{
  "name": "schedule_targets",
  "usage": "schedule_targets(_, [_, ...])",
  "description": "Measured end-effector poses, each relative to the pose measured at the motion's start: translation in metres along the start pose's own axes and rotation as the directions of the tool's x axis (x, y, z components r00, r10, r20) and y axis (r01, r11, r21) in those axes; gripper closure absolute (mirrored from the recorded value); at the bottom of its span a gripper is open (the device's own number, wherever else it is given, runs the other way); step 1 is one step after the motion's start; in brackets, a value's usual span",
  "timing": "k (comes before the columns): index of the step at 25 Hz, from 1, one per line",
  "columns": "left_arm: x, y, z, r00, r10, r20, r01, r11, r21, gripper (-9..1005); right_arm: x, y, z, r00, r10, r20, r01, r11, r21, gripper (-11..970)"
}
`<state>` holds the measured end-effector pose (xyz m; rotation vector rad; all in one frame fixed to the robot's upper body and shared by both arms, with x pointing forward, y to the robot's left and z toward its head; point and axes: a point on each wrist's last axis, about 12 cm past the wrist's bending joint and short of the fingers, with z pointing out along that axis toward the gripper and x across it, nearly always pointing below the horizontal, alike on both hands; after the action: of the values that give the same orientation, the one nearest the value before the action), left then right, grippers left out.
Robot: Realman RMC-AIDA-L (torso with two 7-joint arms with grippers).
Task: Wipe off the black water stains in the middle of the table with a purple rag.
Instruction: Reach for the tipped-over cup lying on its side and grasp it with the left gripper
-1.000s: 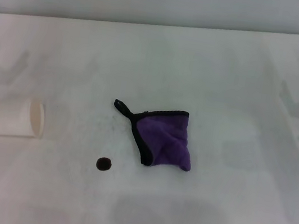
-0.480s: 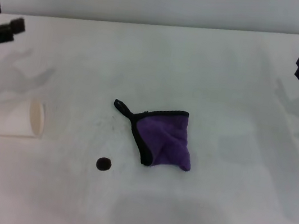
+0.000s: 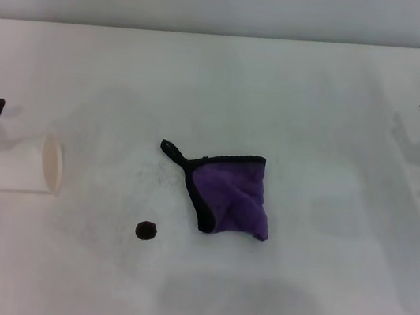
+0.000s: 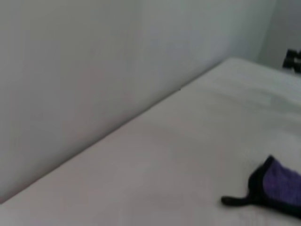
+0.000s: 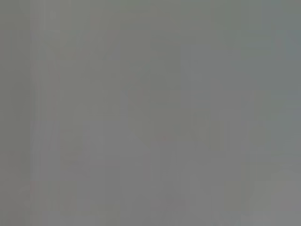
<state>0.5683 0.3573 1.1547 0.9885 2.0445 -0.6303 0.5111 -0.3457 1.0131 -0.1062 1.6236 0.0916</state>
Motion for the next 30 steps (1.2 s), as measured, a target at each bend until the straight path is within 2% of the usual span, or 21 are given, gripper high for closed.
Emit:
schedule_targets(5, [-0.023,0.004,0.006,0.992,0.087,-0.091,-0.083,0.996,0.044,145,-0.001,0.0,0.0,1.0,0.004,0.007,-0.004,1.0,0.007,132])
schedule_targets(9, [-0.047,0.002,0.017,0.951,0.235,-0.198,-0.211,0.968,0.135,145,-0.004,0.001,0.004,1.0,0.004,0.024,-0.004,1.0,0.004,133])
schedule_targets(10, [-0.047,0.002,0.017,0.951,0.235,-0.198,-0.211,0.968,0.135,145,-0.005,0.001,0.005,1.0,0.007,0.029,-0.007,1.0,0.004,133])
schedule_targets(11, [-0.055,0.0,0.021,0.92,0.304,-0.249,-0.264,0.948,0.18,145,-0.006,0.001,0.006,0.999,0.013,0.035,-0.014,1.0,0.002,133])
schedule_targets(14, [-0.066,-0.005,0.03,0.871,0.389,-0.3,-0.318,0.912,0.259,145,-0.007,0.002,0.007,0.998,0.052,0.038,-0.052,0.999,-0.004,133])
schedule_targets(15, [-0.066,-0.005,0.03,0.871,0.389,-0.3,-0.318,0.912,0.259,145,-0.007,0.003,0.006,0.997,0.065,0.038,-0.064,0.998,-0.005,133])
schedule_targets(16, [-0.072,-0.011,0.036,0.828,0.439,-0.349,-0.342,0.888,0.306,145,-0.006,0.003,0.006,0.996,0.075,0.038,-0.075,0.997,-0.006,133])
schedule_targets(18, [-0.074,-0.012,0.038,0.809,0.456,-0.371,-0.353,0.881,0.314,146,-0.006,0.003,0.006,0.995,0.089,0.039,-0.089,0.996,-0.008,134])
schedule_targets(20, [-0.08,-0.014,0.039,0.758,0.495,-0.424,-0.384,0.865,0.322,146,-0.007,0.003,0.006,0.994,0.098,0.04,-0.098,0.995,-0.009,134])
schedule_targets(21, [-0.08,-0.014,0.039,0.749,0.501,-0.433,-0.39,0.862,0.323,146,-0.007,0.003,0.006,0.994,0.1,0.042,-0.1,0.995,-0.01,134])
schedule_targets(30, [-0.077,-0.009,0.046,0.708,0.529,-0.468,-0.426,0.848,0.314,146,-0.005,0.004,0.004,0.991,0.129,0.035,-0.129,0.992,-0.008,134])
